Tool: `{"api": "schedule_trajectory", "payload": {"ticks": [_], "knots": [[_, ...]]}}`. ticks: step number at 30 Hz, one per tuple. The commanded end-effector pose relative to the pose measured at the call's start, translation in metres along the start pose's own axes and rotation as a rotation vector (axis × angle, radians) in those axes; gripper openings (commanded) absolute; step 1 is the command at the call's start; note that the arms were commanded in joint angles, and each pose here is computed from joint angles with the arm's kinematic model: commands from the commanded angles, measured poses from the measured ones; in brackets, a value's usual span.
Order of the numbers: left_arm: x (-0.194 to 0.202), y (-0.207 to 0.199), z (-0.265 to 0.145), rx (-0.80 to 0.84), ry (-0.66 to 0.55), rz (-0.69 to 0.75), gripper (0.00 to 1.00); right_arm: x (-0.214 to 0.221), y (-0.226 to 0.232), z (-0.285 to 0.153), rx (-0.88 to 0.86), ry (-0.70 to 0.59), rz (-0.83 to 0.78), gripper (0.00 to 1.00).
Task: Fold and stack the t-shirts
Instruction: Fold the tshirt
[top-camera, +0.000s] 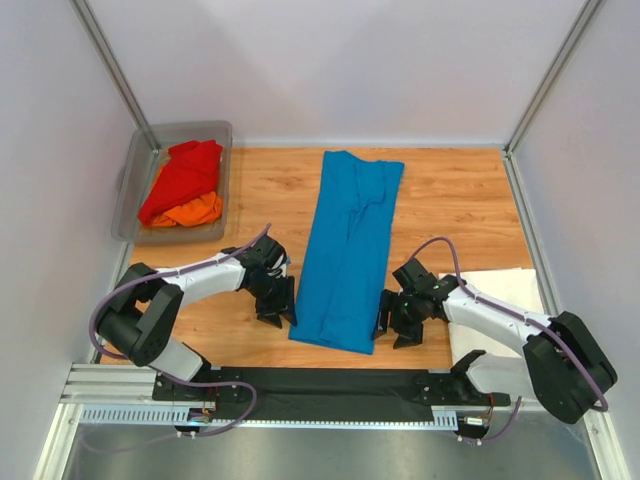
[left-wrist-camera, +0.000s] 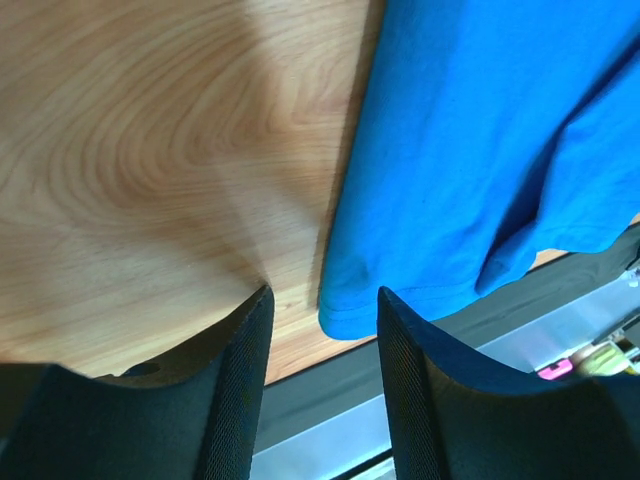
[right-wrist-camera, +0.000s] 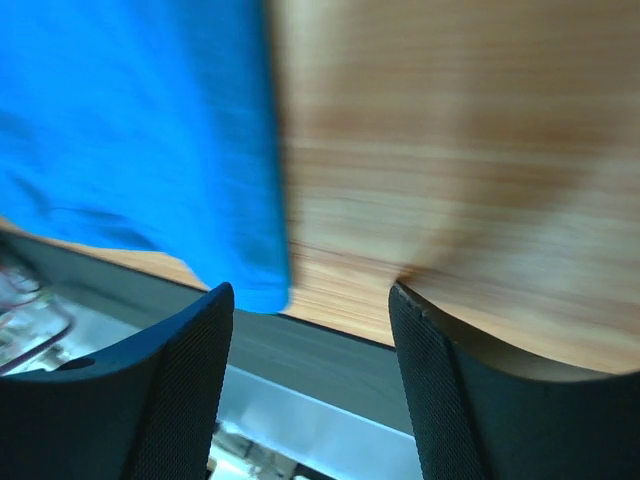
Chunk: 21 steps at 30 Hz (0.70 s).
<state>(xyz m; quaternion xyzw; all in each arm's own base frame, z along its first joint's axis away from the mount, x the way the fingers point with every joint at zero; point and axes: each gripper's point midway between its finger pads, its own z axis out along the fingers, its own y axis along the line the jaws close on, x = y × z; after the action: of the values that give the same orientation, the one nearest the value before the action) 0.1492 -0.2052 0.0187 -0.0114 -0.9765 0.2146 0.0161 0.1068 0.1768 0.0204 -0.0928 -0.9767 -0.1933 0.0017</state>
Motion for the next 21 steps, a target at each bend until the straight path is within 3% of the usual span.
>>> {"api": "schedule_trajectory", "payload": {"ticks": [1,16,21], "knots": [[-0.011,-0.006,0.001,0.02,-0.016,0.051,0.53,-0.014,0.042,0.01,-0.202,-0.027,0.053,0.66],[0.021,0.017,0.01,-0.026,0.076,-0.017,0.48,0.017,0.019,0.033,-0.105,0.1,0.092,0.58],[0.023,0.019,0.011,-0.031,0.082,-0.015,0.43,0.021,0.005,0.035,-0.067,0.082,0.1,0.54]]}}
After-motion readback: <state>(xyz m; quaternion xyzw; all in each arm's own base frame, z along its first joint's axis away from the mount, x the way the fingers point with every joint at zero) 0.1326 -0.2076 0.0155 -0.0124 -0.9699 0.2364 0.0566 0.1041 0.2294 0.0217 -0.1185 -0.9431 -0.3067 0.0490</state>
